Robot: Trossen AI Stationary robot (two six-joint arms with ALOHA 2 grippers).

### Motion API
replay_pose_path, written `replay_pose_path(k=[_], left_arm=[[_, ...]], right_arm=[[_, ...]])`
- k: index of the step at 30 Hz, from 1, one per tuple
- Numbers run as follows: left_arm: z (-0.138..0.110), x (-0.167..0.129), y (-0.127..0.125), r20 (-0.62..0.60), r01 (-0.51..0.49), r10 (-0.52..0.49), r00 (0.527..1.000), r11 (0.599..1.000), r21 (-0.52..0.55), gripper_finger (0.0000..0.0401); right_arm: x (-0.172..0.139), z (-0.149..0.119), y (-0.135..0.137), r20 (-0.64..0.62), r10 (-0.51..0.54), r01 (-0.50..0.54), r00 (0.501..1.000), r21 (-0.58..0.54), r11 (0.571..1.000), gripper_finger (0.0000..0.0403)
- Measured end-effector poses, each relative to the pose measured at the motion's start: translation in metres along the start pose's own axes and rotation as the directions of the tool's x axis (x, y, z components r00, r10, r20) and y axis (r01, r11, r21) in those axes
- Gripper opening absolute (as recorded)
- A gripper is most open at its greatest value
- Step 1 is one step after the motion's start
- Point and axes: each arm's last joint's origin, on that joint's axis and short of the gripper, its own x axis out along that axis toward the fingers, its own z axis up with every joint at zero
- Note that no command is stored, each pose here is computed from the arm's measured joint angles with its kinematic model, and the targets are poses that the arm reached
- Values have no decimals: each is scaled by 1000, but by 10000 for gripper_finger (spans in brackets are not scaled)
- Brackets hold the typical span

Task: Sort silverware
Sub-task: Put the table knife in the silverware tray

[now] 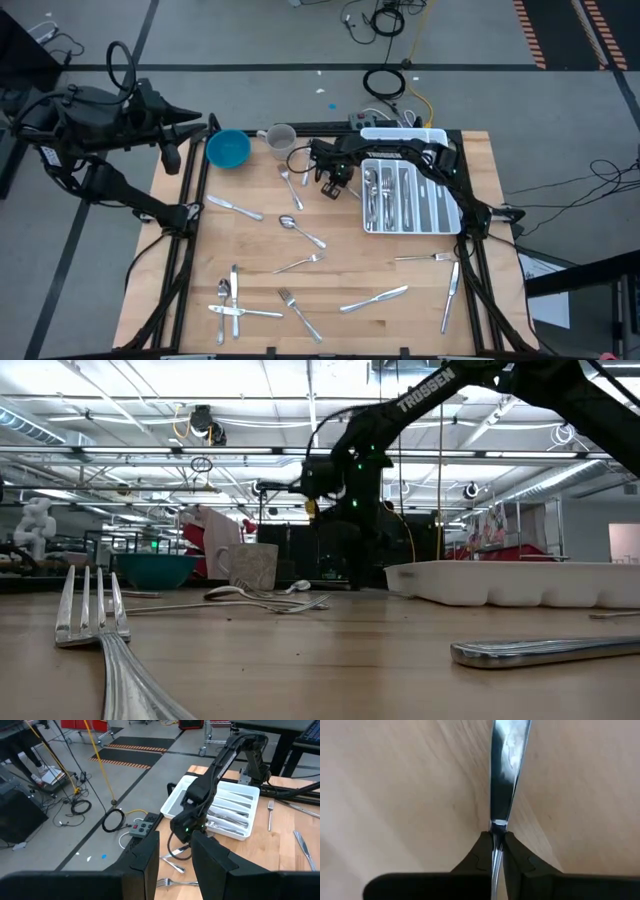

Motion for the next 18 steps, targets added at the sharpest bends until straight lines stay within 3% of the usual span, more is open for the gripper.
replay_pose_path(k=[11,18], left_arm=[[0,0,0,0,1,-1,1000,1000,26,116],[0,0,0,0,0,-1,1000,999,32,116]], right_arm=[[-42,7,7,91,36,-38,995,23,999,0],[-101,-7,-9,168,31,-51,985,114,992,0]])
